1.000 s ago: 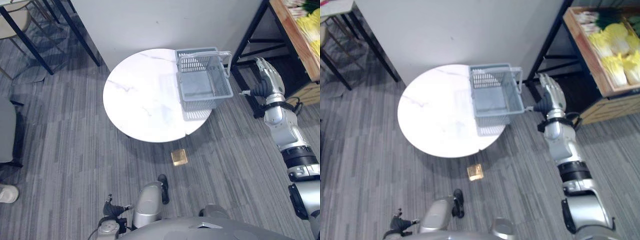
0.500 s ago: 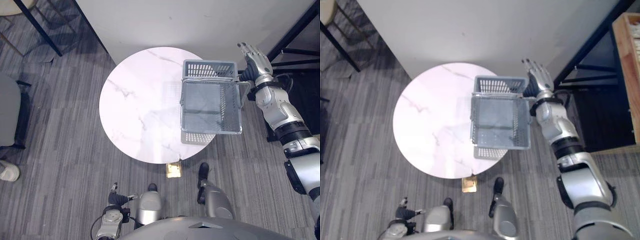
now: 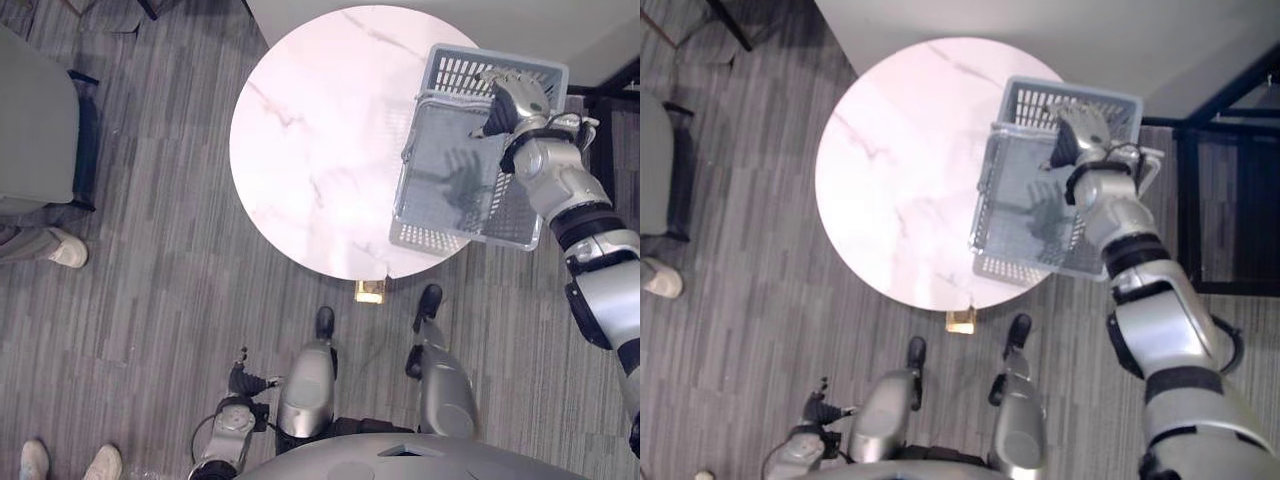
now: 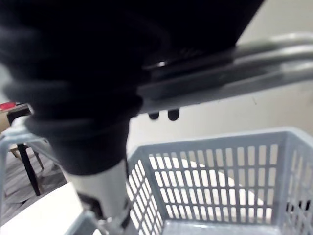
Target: Pick vegetable in the basket
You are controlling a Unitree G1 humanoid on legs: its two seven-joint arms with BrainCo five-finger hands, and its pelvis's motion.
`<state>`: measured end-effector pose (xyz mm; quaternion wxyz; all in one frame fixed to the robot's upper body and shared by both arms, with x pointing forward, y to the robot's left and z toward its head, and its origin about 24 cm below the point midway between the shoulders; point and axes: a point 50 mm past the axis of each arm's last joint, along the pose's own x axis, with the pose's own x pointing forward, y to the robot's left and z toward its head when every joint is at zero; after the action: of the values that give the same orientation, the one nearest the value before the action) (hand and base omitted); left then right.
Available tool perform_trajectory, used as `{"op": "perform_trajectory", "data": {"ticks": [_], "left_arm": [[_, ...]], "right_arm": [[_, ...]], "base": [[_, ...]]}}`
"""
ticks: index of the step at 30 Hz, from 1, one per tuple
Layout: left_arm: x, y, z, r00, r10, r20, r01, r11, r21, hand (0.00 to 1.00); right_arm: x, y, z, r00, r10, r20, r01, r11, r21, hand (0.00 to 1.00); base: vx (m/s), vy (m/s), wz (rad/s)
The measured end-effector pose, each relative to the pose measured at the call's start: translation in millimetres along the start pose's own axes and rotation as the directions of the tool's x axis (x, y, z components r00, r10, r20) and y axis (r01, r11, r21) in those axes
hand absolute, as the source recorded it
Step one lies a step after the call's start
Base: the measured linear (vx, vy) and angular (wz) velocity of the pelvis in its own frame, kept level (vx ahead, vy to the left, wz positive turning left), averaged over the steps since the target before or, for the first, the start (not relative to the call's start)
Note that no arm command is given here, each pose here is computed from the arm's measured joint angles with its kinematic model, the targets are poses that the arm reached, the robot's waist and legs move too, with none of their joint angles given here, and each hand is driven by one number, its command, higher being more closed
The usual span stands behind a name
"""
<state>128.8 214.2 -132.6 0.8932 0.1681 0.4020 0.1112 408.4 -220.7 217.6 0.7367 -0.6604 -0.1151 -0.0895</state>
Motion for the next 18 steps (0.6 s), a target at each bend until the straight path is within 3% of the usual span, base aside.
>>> {"op": "perform_trajectory", "data": {"ticks": [4, 10, 13, 16, 18], "left_arm": [[7, -8, 27, 0.996, -0.034, 0.087, 0.032, 0.999, 0.022, 0.0], [9, -9, 39, 0.99, -0.056, 0.129, 0.051, 0.998, 0.037, 0.0], [12, -6, 36, 0.992, -0.068, 0.104, 0.061, 0.996, 0.071, 0.0], [13, 11, 21, 0.997, -0.058, 0.059, 0.049, 0.989, 0.138, 0.0], [13, 21, 16, 0.999, -0.035, 0.034, 0.029, 0.988, 0.153, 0.0]], "right_arm": [[5, -29, -24, 0.996, -0.052, -0.071, 0.05, 0.998, -0.037, 1.0], [-8, -25, -51, 0.988, -0.038, -0.151, 0.045, 0.998, 0.043, 1.0], [-33, 1, -70, 0.979, 0.001, -0.203, 0.026, 0.991, 0.132, 1.0], [-69, 69, -54, 0.969, 0.182, -0.166, -0.131, 0.951, 0.28, 1.0], [-116, 127, -43, 0.925, 0.336, -0.178, -0.225, 0.861, 0.455, 1.0]], "base": [[-0.06, -0.011, 0.38], [0.0, 0.013, 0.04], [0.06, 0.043, -0.43], [0.05, 0.023, -1.53], [0.08, 0.043, -1.88]]}}
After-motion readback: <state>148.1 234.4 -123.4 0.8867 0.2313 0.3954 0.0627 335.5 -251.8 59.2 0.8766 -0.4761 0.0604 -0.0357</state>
